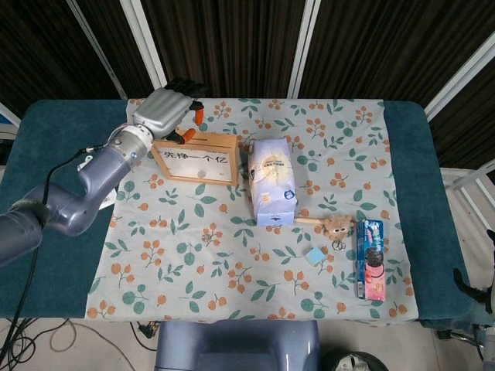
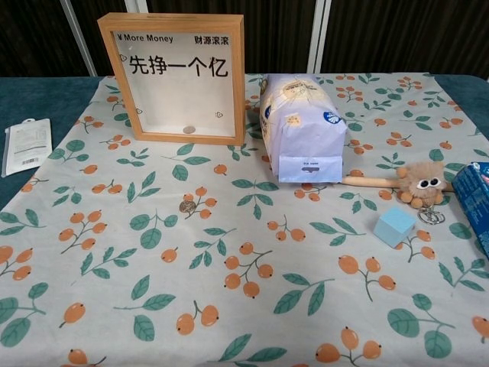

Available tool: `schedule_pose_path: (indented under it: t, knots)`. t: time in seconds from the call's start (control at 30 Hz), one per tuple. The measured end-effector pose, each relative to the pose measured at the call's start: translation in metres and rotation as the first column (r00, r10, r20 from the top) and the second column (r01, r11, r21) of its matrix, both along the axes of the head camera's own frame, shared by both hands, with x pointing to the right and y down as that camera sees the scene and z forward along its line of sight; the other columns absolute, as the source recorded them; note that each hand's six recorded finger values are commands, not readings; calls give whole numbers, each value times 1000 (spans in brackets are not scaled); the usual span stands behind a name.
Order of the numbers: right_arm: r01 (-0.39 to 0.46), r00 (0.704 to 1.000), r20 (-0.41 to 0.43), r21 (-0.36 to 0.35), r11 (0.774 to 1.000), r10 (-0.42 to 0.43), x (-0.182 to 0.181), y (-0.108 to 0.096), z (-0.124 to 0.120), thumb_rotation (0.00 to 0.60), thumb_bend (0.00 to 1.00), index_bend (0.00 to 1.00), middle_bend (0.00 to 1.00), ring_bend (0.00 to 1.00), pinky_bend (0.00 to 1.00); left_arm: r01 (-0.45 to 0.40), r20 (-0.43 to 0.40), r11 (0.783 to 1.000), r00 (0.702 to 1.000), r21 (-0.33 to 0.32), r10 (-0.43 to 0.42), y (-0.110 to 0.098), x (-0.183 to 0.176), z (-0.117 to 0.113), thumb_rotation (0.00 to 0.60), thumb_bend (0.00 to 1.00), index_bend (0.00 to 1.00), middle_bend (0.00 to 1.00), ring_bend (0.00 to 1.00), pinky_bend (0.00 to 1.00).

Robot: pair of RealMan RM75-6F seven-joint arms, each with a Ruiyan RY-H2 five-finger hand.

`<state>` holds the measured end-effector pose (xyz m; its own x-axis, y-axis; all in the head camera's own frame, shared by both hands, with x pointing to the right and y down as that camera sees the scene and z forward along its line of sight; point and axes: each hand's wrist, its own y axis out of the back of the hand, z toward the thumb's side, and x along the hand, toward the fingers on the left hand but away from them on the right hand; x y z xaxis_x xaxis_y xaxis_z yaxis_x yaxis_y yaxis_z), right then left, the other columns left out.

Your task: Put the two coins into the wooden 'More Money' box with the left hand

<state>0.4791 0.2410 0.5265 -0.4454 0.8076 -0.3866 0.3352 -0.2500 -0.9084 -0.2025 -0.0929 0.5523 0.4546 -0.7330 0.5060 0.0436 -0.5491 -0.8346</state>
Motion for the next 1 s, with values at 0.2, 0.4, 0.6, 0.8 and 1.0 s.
schedule_pose_path:
  t: [0.2, 0.4, 0.6, 0.8, 1.0]
  knots:
    - [1, 1000, -1, -8, 1000, -1, -1, 1, 1, 600, 369, 125, 78, 65, 0, -32, -73, 998, 997, 51, 36, 64, -23, -5, 600, 307, 485, 54, 0, 0]
    - [10, 1000, 7, -17, 1000, -9, -1, 1, 2, 600, 369, 125, 78, 65, 0, -142, -54, 988, 988, 58, 145, 126, -36, 4, 600, 288, 447, 53, 0, 0]
    - [12, 1000, 11, -26, 1000, -11, -2, 2, 2, 600, 369, 125, 78, 65, 0, -207, -24, 977, 978, 53, 209, 162, -23, 30, 600, 265, 384, 43, 0, 0]
    - [4, 1000, 13, -21, 1000, -4, -1, 2, 1, 600, 369, 125, 78, 65, 0, -244, 2, 969, 970, 28, 244, 188, 2, 67, 600, 232, 378, 42, 0, 0]
    - [-1, 1000, 17, -18, 1000, 1, -1, 2, 1, 600, 369, 125, 78, 65, 0, -250, 59, 968, 966, -17, 250, 206, 16, 111, 600, 214, 336, 33, 0, 0]
